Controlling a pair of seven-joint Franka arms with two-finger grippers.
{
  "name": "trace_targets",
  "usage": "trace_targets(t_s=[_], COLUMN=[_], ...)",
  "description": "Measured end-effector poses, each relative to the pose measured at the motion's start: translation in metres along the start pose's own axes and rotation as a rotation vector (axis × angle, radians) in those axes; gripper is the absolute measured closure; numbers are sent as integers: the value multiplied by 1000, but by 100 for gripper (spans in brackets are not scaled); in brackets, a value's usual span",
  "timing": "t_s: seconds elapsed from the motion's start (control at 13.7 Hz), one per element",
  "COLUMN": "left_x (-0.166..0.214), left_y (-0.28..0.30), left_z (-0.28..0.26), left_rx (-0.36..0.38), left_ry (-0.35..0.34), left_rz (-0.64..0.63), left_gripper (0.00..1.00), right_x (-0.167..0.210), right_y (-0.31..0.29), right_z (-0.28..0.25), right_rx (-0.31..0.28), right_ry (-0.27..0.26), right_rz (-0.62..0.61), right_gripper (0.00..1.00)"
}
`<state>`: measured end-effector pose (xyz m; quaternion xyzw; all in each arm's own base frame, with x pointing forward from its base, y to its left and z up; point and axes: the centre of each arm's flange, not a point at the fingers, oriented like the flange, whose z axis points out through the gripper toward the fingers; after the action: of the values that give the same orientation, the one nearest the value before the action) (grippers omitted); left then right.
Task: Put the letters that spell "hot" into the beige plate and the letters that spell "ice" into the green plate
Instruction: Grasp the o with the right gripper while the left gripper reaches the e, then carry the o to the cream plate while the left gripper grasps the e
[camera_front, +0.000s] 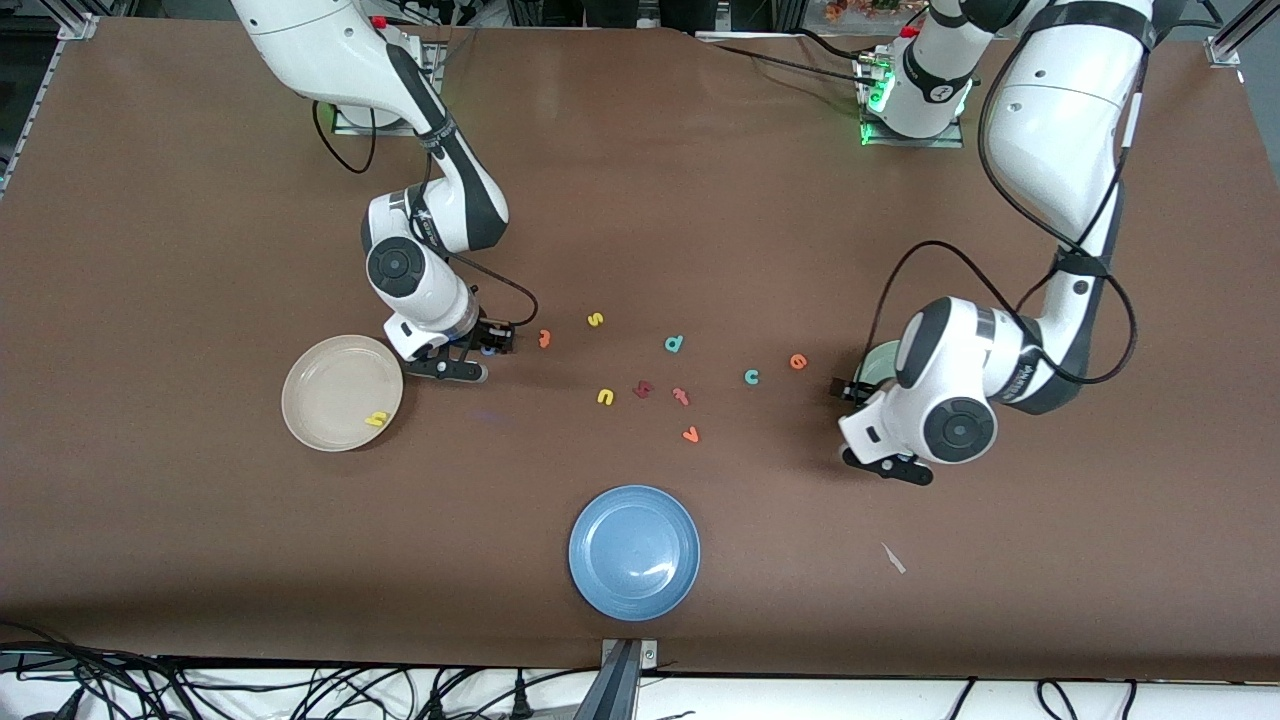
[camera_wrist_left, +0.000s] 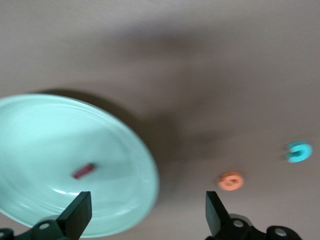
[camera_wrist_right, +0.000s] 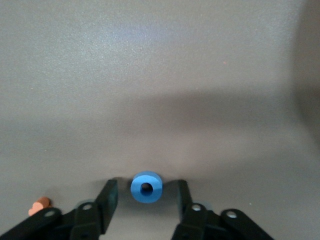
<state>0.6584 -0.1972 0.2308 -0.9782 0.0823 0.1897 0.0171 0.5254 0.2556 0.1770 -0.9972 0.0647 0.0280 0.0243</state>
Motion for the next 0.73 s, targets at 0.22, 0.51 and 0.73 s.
trace_targets(t_s=[0.22,0.51,0.73], left_x=[-4,-7,-10], left_y=[51,55,53], left_z=[12,39,69], left_rx=[-51,-126,-156], left_ry=[-12,-76,-113], left_rz=[-157,-325,-440], left_gripper=[0,11,31], right_x=[0,1,2], right_y=[0,0,1], right_z=[0,-1,0], right_rx=[0,6,7], right_ry=[2,16,21], right_rz=[-1,0,1], right_gripper=[52,59,63])
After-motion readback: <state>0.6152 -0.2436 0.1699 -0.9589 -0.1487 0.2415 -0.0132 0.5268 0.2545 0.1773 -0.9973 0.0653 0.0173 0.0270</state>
